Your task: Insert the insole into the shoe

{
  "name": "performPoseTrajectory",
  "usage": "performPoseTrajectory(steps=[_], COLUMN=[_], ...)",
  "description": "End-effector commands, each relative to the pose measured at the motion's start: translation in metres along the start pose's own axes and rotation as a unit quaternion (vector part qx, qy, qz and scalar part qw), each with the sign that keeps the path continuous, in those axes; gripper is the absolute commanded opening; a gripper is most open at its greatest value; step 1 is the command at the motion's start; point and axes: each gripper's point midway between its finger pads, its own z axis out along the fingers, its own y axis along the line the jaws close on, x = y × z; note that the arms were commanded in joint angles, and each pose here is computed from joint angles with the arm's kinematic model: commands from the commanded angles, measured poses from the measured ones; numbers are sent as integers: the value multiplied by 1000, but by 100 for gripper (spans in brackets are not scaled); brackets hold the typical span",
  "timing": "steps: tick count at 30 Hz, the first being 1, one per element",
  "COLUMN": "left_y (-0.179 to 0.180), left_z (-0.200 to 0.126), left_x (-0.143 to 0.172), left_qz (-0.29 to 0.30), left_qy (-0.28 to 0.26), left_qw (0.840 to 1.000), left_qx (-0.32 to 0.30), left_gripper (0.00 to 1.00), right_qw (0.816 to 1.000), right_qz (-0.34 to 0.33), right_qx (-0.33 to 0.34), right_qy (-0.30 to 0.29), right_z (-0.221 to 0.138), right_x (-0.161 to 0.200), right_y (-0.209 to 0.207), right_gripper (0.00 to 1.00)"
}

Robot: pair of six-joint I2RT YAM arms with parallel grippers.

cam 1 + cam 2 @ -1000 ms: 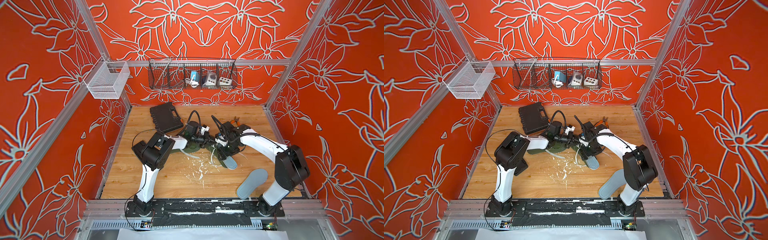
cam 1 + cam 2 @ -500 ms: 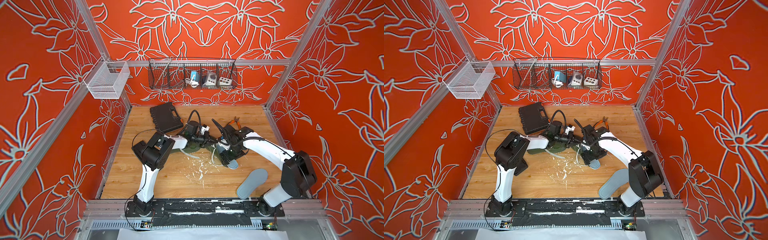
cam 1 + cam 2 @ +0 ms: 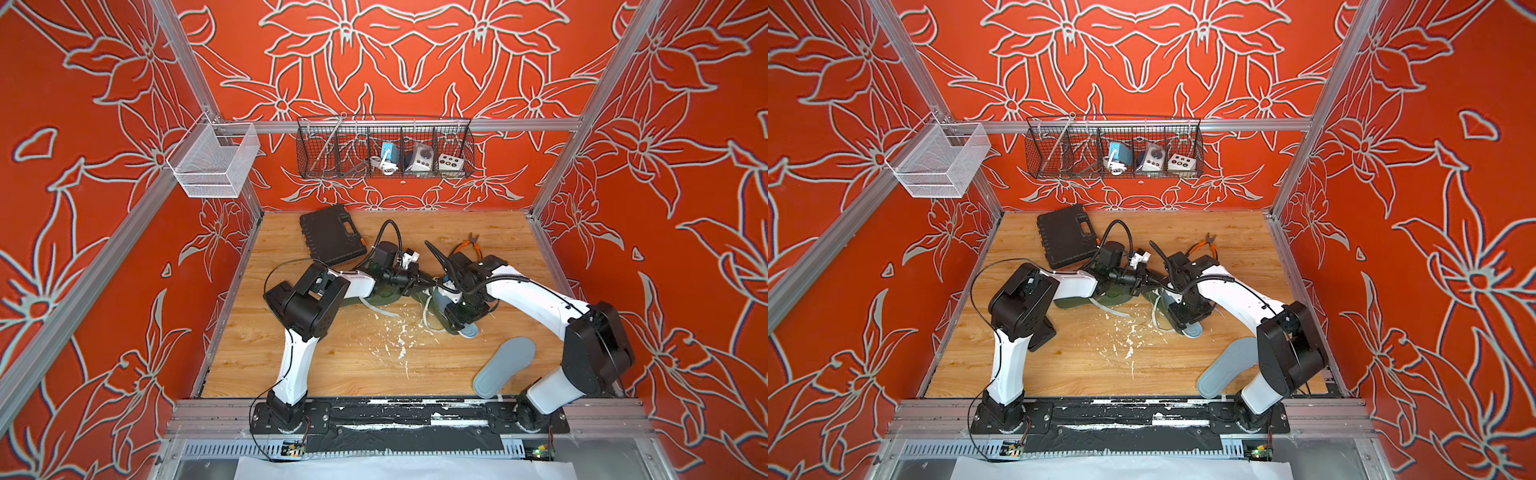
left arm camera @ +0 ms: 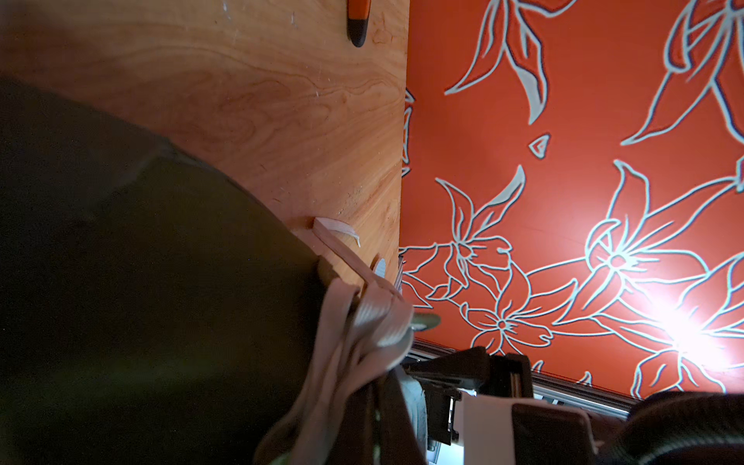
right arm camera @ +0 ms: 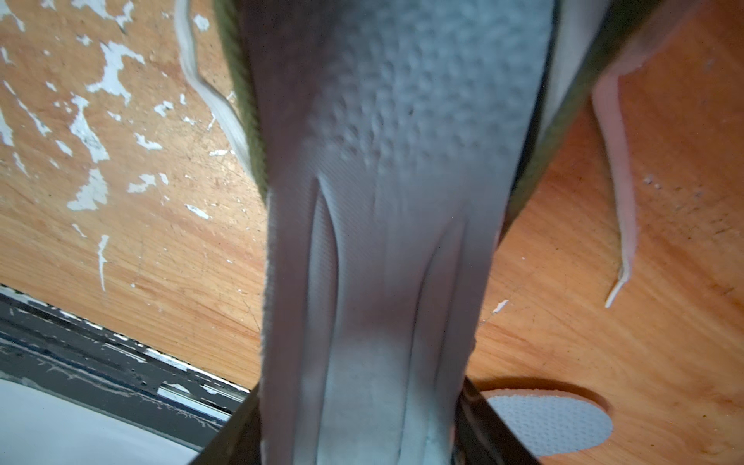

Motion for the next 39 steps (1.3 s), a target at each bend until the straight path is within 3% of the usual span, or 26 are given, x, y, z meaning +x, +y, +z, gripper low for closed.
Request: performPoseTrajectory(steps=[1,14,39], left_y=[-30,-33,-34], left_z=[-7,-7,-10], left_x=[-5,-5,-1], left_qz=[34,34,33], left_qy=[-8,-9,-7], left_qw=[999,999,999], left_qx=[20,23,28], left_gripper=[0,0,0], right_qw=[1000,999,993], right_qz=[-12,-11,-63], right_qx=[-9,30,52], right_qy=[3,-35,-80], right_z=[0,-17,-13], right_x=[2,-9,-70], right_y=[4,-3,-11], right_gripper=[57,30,18])
